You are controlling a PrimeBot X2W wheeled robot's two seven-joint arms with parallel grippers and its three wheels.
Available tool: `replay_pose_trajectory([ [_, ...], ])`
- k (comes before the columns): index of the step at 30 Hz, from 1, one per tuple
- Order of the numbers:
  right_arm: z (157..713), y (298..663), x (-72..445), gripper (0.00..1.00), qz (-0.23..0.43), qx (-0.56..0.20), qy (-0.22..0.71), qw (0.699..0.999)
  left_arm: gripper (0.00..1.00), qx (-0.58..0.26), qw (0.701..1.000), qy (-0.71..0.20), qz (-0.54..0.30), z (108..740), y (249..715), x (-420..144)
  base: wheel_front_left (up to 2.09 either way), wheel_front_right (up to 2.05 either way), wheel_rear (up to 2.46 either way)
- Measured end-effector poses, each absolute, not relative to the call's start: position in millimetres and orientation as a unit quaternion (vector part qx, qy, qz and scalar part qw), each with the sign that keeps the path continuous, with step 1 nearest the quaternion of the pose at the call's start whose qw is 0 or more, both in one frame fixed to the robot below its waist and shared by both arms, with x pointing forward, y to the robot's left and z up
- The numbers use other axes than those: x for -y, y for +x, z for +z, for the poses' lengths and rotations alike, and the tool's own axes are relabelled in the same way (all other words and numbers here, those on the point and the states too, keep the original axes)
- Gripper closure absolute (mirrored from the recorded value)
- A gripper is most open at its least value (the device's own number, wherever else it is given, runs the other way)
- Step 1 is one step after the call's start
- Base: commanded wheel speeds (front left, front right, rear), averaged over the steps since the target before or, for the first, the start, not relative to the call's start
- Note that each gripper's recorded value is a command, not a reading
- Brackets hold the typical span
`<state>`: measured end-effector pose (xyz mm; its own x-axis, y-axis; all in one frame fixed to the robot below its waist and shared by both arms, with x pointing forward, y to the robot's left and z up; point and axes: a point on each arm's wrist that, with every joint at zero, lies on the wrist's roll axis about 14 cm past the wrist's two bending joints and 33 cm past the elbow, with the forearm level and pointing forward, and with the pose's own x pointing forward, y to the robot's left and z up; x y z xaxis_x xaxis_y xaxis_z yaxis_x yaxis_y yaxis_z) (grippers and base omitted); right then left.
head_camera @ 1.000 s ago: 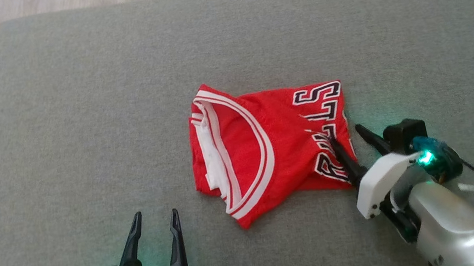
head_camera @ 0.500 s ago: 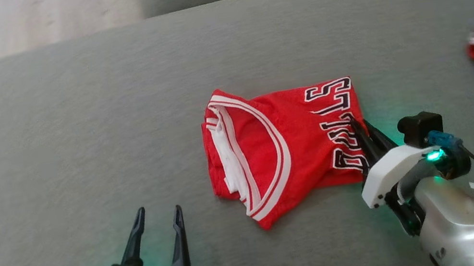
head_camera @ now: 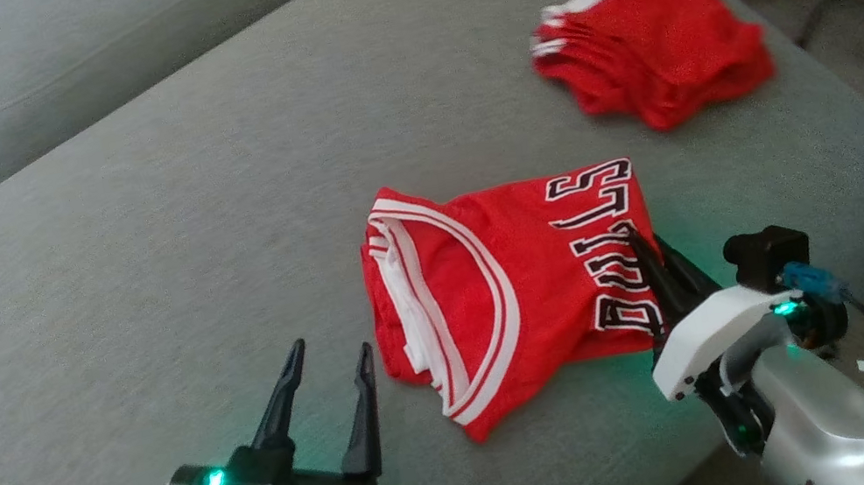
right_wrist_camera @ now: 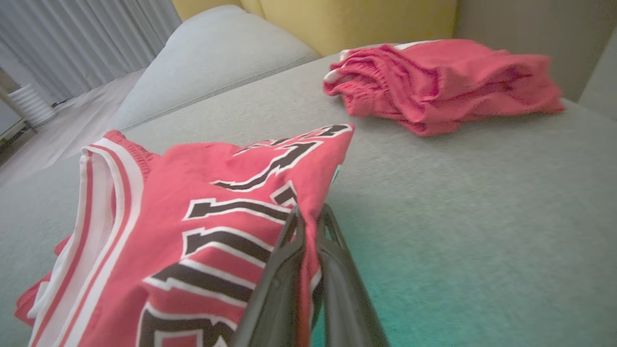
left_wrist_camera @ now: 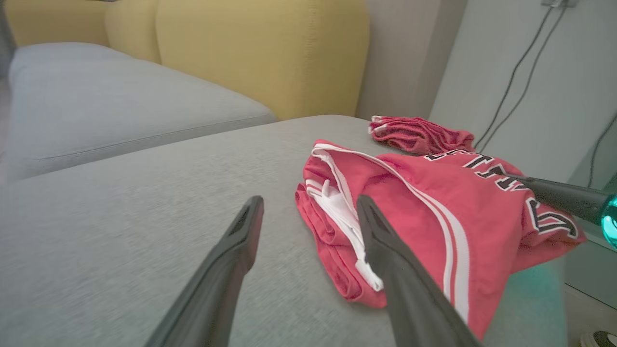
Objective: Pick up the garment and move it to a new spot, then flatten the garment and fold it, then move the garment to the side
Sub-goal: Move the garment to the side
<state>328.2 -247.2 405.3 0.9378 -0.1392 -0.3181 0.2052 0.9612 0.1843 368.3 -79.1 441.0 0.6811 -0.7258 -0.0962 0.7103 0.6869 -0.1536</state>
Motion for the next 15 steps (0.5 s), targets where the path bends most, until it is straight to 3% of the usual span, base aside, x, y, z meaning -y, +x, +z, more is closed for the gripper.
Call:
replay_pose_trajectory([
  [9, 403.1, 316.3, 269.3, 1.0, -0.124, -0.157, 0.101, 0.975, 0.0, -0.092, 0.894, -0.06, -0.434, 427.8, 367.2, 107.7, 0.0, 0.0, 0.0],
  [15, 420.5, 356.5, 266.1, 1.0, -0.087, -0.144, 0.052, 0.984, 0.0, -0.099, 0.905, -0.057, -0.409, 419.9, 373.8, 89.5, 0.0, 0.0, 0.0],
])
